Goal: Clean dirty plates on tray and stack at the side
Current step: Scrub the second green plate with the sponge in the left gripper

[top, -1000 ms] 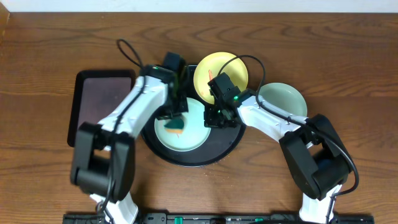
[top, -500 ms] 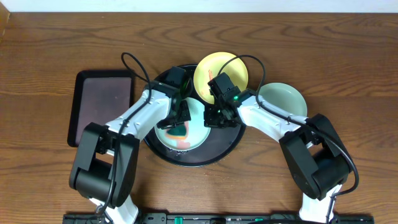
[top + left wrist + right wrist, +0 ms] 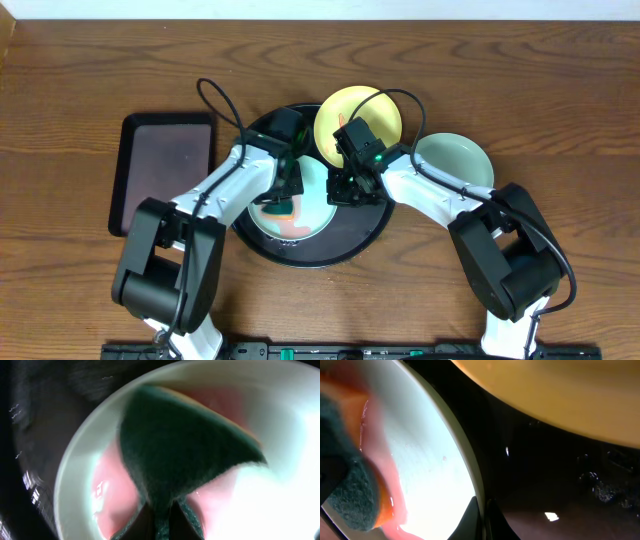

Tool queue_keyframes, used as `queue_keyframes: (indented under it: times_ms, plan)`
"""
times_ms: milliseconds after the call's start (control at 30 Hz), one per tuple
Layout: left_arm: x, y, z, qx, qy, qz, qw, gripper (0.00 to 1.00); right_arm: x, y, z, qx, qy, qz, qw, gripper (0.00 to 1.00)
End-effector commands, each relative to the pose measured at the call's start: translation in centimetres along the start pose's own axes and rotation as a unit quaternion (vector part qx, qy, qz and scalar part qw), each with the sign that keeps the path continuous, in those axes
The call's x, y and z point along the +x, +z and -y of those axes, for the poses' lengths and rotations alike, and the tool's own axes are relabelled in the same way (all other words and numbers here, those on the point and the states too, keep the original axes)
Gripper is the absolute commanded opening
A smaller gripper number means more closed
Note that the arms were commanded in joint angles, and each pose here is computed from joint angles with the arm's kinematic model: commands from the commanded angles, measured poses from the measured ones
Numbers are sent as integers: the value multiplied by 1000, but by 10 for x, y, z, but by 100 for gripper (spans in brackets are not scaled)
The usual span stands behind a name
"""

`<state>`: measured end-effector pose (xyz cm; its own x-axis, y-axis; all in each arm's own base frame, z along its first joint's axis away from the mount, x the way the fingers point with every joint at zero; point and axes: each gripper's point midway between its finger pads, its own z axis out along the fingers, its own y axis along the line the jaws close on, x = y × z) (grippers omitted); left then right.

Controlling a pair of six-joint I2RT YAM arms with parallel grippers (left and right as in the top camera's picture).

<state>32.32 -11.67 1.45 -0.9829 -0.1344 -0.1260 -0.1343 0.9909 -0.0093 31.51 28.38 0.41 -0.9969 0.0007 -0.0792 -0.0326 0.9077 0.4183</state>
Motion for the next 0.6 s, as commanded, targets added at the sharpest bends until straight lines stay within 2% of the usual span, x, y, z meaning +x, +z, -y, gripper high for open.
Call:
queue_keyframes:
  times_ms: [0,67,133,200,233,300,367,500,567]
  plan:
    - [25,4,44,150,164,-56,973,7,-3,0,-1,1,0,2,1000,1]
    - [26,3,47,161,165,-56,971,7,-3,0,-1,1,0,2,1000,1]
    - [20,5,41,140,148,-47,978,7,-3,0,-1,1,0,1,1000,1]
    - [8,11,16,59,67,-26,996,7,-3,0,-1,1,0,1,1000,1]
    - [2,13,-6,-5,2,-9,1000,7,-3,0,-1,1,0,1,1000,1]
    - [-1,9,-39,-96,-98,20,990,7,-3,0,-1,1,0,2,1000,1]
    - [-1,4,-60,-151,-151,41,976,7,-3,0,-1,1,0,2,1000,1]
    - [2,3,-62,-155,-156,37,975,7,-3,0,-1,1,0,2,1000,1]
    - [8,7,-49,-121,-118,9,986,7,-3,0,-1,1,0,2,1000,1]
